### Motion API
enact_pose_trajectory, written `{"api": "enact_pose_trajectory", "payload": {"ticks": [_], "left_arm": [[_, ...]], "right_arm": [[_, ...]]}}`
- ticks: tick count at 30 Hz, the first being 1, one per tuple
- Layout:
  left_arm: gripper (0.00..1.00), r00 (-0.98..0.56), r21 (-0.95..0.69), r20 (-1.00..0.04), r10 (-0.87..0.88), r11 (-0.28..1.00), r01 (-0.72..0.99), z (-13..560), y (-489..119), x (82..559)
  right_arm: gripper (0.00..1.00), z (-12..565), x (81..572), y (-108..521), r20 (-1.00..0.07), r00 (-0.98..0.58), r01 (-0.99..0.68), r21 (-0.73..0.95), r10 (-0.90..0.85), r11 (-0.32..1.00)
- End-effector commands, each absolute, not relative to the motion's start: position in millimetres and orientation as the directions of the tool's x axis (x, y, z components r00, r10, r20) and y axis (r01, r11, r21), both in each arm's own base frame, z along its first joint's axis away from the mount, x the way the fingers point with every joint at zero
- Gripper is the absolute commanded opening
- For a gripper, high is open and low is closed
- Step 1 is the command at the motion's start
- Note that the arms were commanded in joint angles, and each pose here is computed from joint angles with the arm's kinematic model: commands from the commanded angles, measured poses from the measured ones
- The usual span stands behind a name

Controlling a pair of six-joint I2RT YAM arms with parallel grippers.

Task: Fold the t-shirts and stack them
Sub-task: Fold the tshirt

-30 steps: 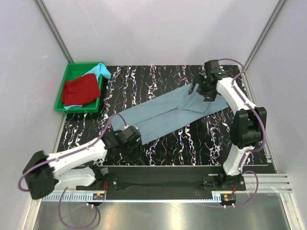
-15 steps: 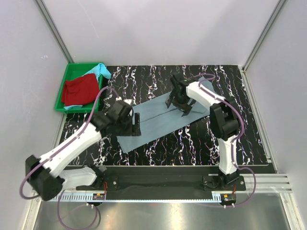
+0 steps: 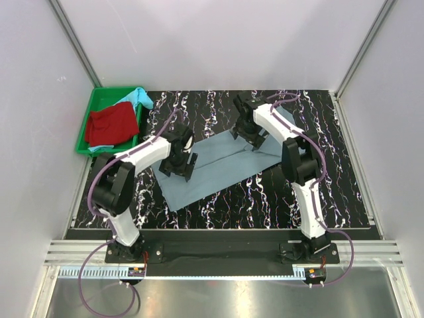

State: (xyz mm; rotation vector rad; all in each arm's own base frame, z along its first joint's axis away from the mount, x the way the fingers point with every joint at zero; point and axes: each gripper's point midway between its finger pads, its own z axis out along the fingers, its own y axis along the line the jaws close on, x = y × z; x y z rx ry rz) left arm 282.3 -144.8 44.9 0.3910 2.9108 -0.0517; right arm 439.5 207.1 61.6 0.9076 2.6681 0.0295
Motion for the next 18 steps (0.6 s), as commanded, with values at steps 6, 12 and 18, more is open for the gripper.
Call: {"api": "enact_pose_trajectory", "payload": {"ticks": [6, 12, 18], "left_arm": [[0.79, -0.949, -0.098, -0.151, 0.275, 0.951, 0.292, 19.7, -160.7, 276.1], [0.78, -0.975, -0.191, -0.011, 0.223, 0.956, 0.221, -5.0, -165.9, 238.3], [0.77, -0.986, -0.362, 0.089, 0.139, 0.927, 0.098, -12.9, -188.3, 201.6]], "right_arm": [[1.0, 36.2, 438.6, 197.0, -0.301, -0.741, 0.627, 0.011, 0.601, 0.779], [1.0, 22.9, 451.1, 200.1, -0.309, -0.768, 0.591, -0.007, 0.561, 0.806], [1.0, 9.9, 468.5, 205.4, -0.315, -0.849, 0.457, -0.033, 0.424, 0.889]]}}
